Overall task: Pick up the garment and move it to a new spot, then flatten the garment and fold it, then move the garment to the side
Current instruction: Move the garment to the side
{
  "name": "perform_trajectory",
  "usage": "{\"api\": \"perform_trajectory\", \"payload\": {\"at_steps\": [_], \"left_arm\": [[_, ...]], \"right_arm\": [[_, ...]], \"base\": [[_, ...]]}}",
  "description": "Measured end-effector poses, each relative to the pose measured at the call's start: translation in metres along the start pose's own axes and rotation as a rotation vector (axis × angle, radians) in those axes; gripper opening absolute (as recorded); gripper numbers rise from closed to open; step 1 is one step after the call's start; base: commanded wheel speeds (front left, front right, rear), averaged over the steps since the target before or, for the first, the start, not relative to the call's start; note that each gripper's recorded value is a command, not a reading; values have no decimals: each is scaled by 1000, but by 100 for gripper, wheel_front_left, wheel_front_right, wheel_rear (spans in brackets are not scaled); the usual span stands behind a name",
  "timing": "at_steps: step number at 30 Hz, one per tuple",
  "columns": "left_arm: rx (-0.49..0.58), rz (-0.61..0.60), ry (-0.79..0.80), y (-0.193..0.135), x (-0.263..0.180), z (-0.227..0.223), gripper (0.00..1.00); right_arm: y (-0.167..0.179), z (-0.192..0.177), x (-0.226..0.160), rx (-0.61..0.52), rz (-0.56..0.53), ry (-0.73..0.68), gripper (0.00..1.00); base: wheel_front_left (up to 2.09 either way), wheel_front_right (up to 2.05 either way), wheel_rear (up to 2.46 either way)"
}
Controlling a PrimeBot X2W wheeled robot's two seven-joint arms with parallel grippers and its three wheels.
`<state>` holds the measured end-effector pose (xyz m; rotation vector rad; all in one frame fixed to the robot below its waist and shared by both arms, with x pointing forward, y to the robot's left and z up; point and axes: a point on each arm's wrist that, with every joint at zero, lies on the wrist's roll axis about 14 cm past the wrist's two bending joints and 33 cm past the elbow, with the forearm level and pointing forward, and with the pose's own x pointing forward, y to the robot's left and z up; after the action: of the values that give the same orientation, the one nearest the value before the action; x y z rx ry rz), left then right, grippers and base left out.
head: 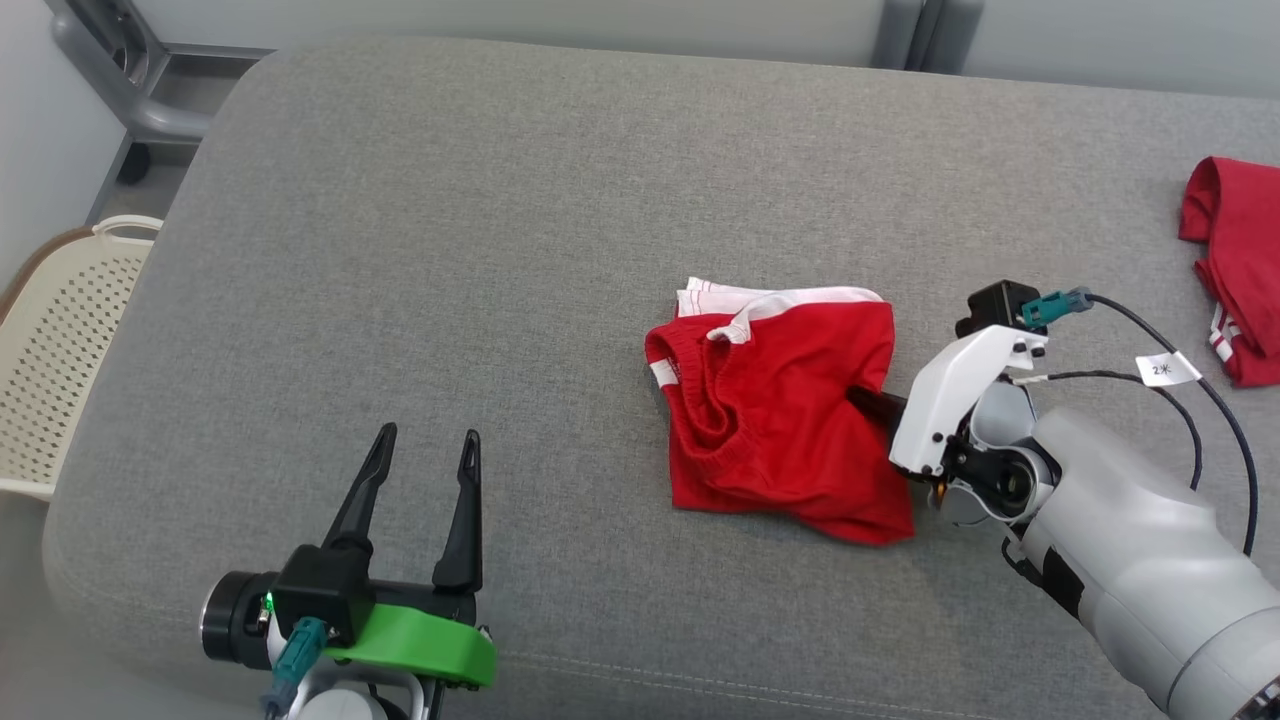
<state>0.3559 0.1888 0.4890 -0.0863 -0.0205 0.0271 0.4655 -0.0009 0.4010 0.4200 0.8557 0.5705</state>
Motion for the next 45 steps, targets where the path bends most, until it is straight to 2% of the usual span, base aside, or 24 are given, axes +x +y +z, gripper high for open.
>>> {"api": "perform_trajectory", "payload": {"at_steps": [11, 24, 28, 45], "left_arm": [[0, -39, -6, -12, 9, 0, 100], [22, -122, -8, -33, 37, -4, 100], [30, -135, -3, -36, 48, -8, 100], [87, -169, 44, -35, 74, -35, 100]], "right_arm": [[-14, 30, -24, -84, -28, -90, 0], [-92, 112, -80, -232, -250, -193, 0], [-120, 131, -95, -240, -325, -210, 0], [-208, 174, -134, -249, -541, -228, 0]], "base": [[0, 0, 0], [0, 0, 0], [0, 0, 0], [0, 0, 0]]}}
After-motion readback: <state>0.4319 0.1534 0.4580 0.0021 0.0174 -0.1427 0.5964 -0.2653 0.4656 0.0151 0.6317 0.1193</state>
